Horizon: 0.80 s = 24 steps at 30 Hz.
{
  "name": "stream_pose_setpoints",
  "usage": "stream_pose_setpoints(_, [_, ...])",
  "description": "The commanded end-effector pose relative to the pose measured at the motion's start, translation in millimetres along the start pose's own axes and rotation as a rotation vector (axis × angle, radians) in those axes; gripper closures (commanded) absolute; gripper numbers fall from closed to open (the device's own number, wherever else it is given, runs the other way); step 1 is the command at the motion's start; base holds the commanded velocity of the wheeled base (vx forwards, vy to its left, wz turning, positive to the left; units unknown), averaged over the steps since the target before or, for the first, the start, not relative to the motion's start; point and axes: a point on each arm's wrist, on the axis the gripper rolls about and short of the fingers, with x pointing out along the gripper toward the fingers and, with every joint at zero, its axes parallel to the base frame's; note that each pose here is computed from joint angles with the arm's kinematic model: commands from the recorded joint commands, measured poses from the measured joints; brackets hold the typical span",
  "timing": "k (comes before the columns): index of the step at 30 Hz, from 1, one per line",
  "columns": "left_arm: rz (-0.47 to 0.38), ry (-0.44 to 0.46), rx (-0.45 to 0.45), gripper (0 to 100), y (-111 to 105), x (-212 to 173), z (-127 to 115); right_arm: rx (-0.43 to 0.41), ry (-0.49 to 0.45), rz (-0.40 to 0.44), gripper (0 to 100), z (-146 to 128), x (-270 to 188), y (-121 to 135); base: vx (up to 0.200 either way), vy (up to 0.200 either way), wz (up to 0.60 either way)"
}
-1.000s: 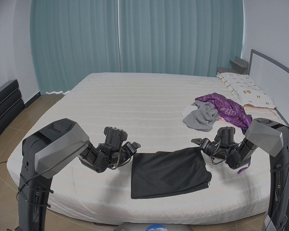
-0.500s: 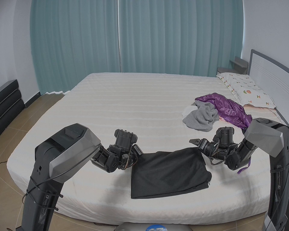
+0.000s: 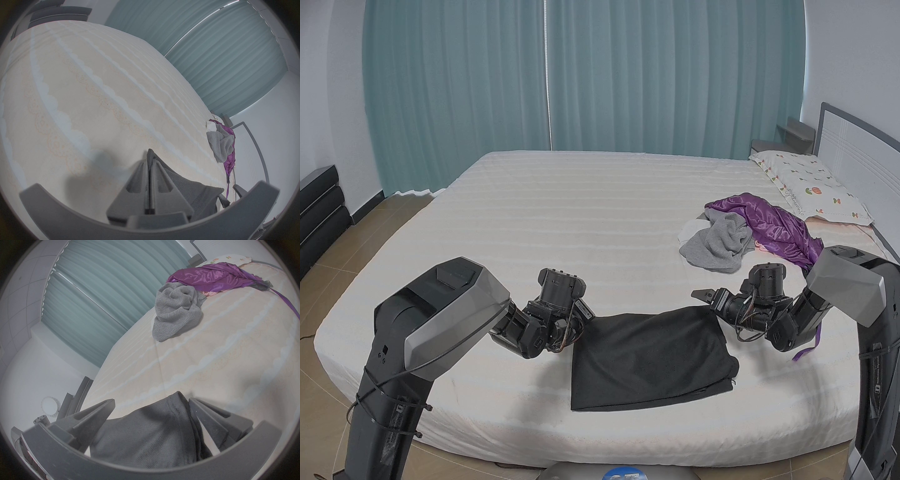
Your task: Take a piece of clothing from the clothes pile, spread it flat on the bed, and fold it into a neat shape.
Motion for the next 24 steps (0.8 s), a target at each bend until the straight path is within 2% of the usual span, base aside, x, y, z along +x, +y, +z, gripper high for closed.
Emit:
stream_pose_setpoints(1, [-0.004,-0.001,-0.001,100,-1.3,-1.3,1.0,-0.006,0.012,0.000,0,-4.7,5.6,-1.4,0.000,0.000,0.00])
stream_pose_setpoints(2, [-0.003,-0.003,-0.001,100,-1.3,-1.3,1.0,-0.006,0.013,-0.001,100,-5.8,7.7,-2.1,0.000,0.000,0.00])
stream_pose_setpoints(12, [0.003,-0.013,-0.001,100,-0.2,0.0,0.4,-0.013,0.001,-0.013,100,-2.4,11.2,-7.5,0.000,0.000,0.00])
stream_pose_setpoints(16, [0.008,-0.026,0.000,100,0.2,0.9,0.4,-0.004,-0.024,-0.022,100,8.3,6.2,-12.1,0.000,0.000,0.00])
stream_pose_setpoints(24, [0.010,-0.025,0.002,100,1.1,1.7,-0.3,0.003,-0.007,-0.040,100,1.9,10.0,-19.5,0.000,0.000,0.00])
